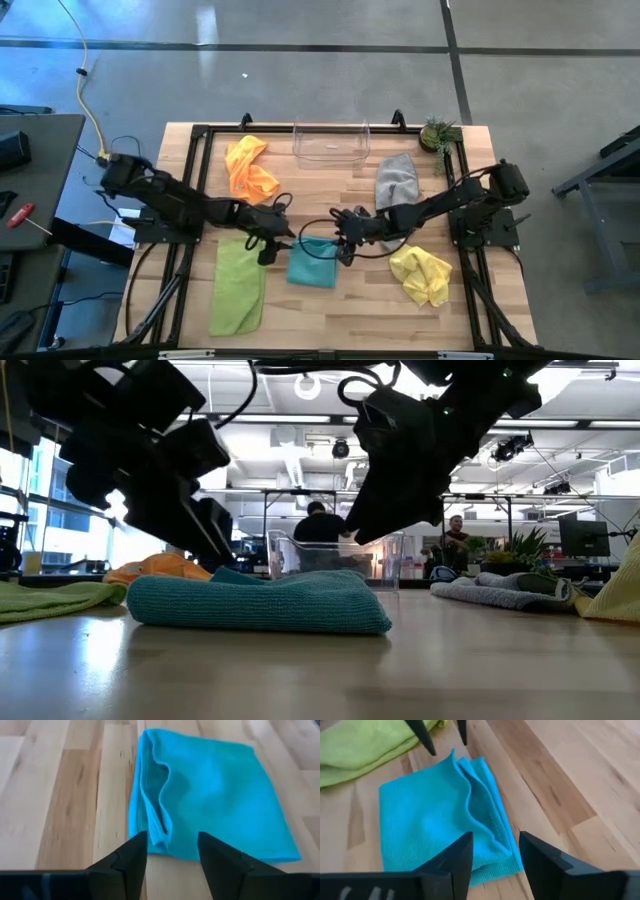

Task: Fold microfiber towels
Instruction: Fold the blue towel on the table

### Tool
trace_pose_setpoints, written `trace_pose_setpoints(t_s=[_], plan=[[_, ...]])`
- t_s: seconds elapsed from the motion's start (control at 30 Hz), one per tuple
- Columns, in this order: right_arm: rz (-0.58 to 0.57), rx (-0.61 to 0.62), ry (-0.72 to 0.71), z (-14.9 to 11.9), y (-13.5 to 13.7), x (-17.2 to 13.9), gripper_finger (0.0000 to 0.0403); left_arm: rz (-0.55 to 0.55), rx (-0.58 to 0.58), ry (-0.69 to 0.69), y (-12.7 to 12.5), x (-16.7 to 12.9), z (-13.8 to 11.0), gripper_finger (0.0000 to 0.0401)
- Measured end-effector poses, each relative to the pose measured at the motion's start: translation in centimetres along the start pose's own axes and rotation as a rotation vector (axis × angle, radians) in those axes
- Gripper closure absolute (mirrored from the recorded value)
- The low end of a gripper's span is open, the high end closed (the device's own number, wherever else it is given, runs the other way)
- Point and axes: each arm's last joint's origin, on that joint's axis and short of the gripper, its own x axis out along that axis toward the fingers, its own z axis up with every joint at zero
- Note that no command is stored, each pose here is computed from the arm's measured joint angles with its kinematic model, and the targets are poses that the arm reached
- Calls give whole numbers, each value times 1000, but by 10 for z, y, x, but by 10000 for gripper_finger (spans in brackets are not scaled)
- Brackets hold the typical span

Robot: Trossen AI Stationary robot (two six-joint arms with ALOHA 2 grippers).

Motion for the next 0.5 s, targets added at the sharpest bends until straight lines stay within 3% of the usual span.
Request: trace_pose_setpoints(t_s=[0.27,0.5], plan=[[24,-41,56,-4,-1,2,263,10,47,49,6,18,2,319],[44,-8,134,-10,-10,19,260,35,35,25,14,15,8,395]])
